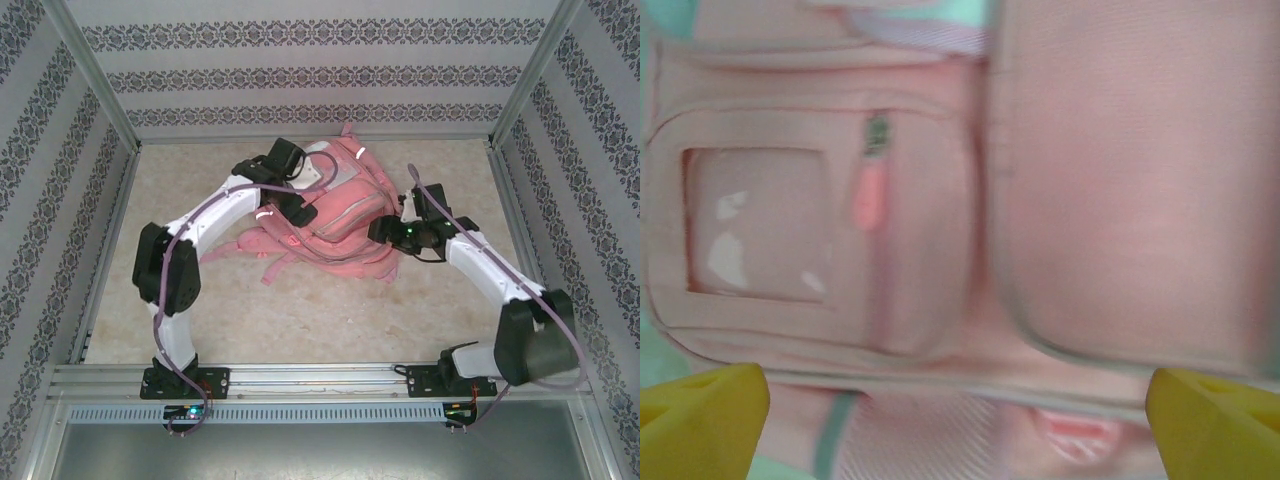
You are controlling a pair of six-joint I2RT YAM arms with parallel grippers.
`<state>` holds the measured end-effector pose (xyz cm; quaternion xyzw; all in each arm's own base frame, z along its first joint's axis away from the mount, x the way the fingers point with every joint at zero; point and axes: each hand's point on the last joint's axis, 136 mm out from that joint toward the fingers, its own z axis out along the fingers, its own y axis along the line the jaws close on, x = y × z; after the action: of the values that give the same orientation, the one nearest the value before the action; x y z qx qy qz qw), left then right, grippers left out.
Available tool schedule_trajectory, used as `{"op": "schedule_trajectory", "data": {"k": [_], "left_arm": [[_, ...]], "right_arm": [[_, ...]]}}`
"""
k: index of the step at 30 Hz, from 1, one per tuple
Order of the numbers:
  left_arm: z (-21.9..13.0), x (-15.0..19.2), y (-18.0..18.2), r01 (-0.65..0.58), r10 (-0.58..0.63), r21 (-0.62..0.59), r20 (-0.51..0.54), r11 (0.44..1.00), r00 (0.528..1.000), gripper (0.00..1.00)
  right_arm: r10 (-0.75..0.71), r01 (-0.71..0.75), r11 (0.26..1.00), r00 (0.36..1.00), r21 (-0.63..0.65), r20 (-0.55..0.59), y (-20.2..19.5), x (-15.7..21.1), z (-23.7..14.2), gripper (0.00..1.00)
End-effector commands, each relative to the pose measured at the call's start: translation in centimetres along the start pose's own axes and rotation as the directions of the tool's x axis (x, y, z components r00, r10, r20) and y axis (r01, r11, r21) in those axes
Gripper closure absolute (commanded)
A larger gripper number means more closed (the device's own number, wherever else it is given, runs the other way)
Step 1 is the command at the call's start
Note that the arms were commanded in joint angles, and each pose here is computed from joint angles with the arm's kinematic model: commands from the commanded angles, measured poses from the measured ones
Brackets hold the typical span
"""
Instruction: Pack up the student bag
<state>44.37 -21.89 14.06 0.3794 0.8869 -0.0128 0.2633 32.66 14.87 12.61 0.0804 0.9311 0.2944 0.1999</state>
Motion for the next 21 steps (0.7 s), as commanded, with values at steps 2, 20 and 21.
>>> {"op": "schedule_trajectory", "data": {"k": [2, 20, 21], "left_arm": [[5.2, -0.5, 1.9, 0.01, -0.01, -0.044, -0.02, 0.999, 1.0, 0.06], [2.6, 10.8, -9.8, 0.183, -0.135, 0.273, -0.184, 0.945, 0.974, 0.16], [1.7, 11.0, -10.2, 0.166, -0.122, 0.284, -0.168, 0.944, 0.978, 0.16]], "right_arm": [[-0.007, 0.007, 0.999, 1.0, -0.045, 0.011, 0.9, -2.6, 2.4, 0.43], [-0.14, 0.124, 0.972, 0.988, -0.199, -0.064, 1.7, -6.2, 11.7, 0.71], [-0.15, 0.133, 0.967, 0.986, -0.217, -0.066, 2.2, -6.3, 11.9, 0.71]]}}
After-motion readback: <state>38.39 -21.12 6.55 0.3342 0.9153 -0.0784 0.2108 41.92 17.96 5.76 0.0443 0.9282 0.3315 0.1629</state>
